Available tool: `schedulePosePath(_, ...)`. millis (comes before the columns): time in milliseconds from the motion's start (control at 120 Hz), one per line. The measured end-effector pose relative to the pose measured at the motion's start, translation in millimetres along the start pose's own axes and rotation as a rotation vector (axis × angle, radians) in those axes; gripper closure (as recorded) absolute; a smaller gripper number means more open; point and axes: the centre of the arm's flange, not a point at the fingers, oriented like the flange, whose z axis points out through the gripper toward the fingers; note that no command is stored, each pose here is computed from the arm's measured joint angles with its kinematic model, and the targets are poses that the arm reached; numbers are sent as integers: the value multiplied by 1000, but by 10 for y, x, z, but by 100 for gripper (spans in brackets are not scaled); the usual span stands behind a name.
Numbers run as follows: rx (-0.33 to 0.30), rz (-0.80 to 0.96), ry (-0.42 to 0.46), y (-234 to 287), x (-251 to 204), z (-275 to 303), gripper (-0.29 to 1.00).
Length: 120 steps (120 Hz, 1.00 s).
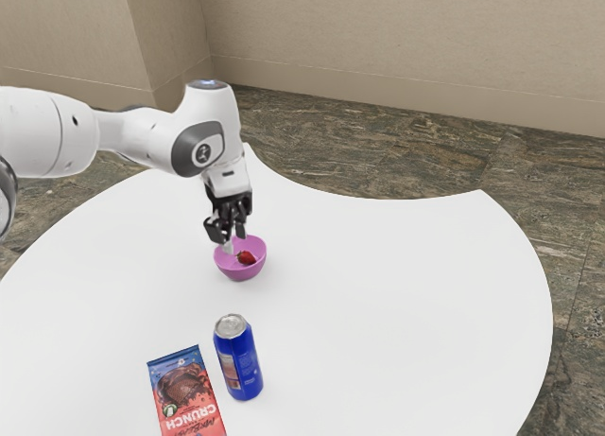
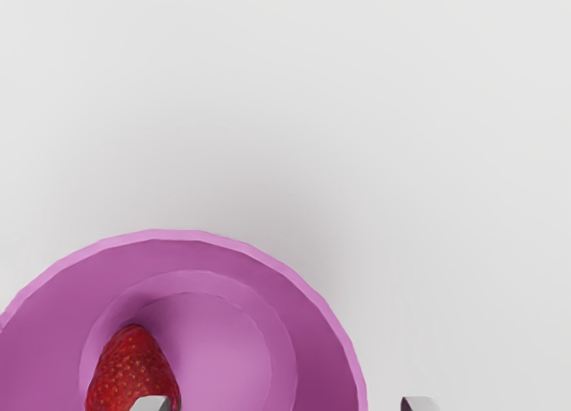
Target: Take strawberry from the bowl
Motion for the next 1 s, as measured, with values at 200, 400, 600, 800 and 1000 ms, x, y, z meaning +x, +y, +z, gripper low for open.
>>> schedulePosePath(200,-19,-47,25,-115,-298,263,38)
schedulePosePath(400,-3,-60,51,-307,-296,357,38)
schedulePosePath(600,-12,-66,61,-367,-276,529,38)
schedulePosePath(800,-5,-71,67,-445,-286,604,39)
schedulePosePath(1000,-17,-74,68,-448,-276,751,37)
